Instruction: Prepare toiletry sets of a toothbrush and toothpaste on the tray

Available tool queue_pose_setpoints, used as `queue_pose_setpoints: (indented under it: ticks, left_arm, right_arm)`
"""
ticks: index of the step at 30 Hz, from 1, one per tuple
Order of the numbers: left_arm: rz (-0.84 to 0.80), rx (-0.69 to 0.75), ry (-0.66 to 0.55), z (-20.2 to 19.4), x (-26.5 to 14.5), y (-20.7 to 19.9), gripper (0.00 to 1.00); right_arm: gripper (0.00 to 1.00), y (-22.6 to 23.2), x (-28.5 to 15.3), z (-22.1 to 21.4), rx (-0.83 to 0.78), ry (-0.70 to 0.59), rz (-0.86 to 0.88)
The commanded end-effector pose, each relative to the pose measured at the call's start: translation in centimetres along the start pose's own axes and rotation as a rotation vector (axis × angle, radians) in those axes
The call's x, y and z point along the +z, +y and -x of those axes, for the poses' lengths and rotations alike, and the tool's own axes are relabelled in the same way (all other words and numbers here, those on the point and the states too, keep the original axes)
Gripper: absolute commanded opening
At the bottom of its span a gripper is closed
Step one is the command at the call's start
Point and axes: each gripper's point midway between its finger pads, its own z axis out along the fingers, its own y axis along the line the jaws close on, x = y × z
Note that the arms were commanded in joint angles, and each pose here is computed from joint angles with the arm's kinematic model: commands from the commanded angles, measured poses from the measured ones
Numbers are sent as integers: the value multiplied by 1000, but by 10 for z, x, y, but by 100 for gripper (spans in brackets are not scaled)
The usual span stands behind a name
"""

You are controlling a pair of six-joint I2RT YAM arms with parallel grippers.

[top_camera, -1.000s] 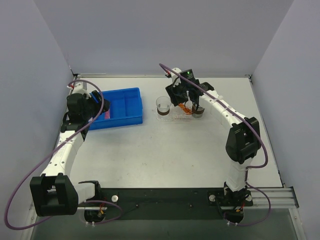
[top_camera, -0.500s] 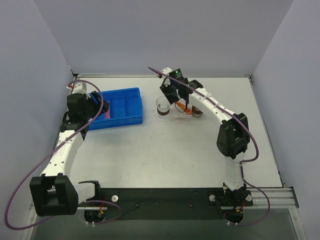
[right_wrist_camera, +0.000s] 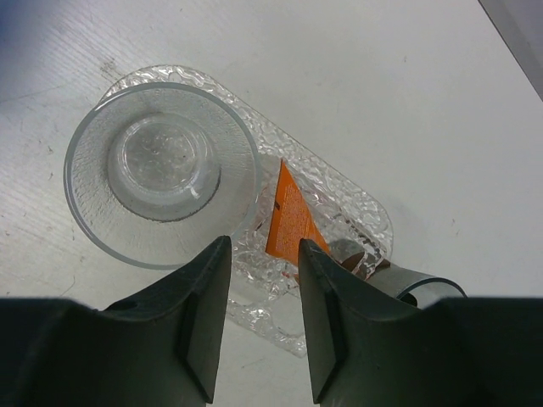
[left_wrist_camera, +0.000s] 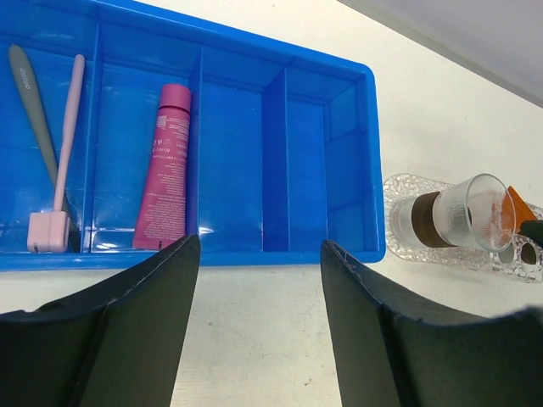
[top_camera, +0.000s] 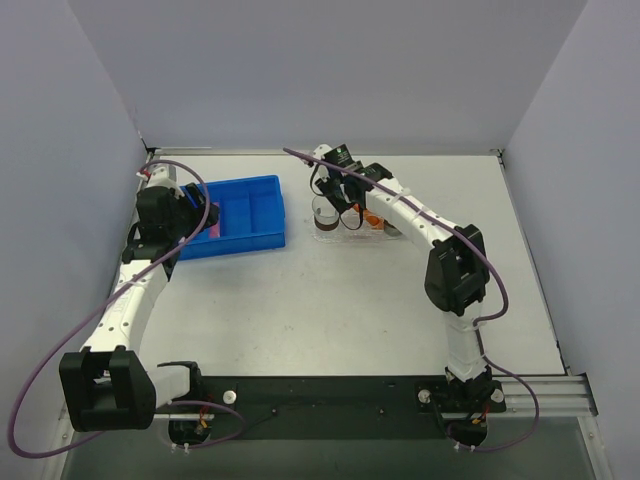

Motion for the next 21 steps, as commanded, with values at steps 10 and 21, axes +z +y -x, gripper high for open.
queue_pose_setpoints:
  ticks: [10, 21]
  left_arm:
    - [-4, 46, -71, 23, -12, -8, 69]
    - [2, 56, -79, 26, -15, -8, 69]
  right_arm:
    - [29, -6, 0, 1, -79, 38, -74]
    - [24, -5, 8, -2, -111, 42, -78]
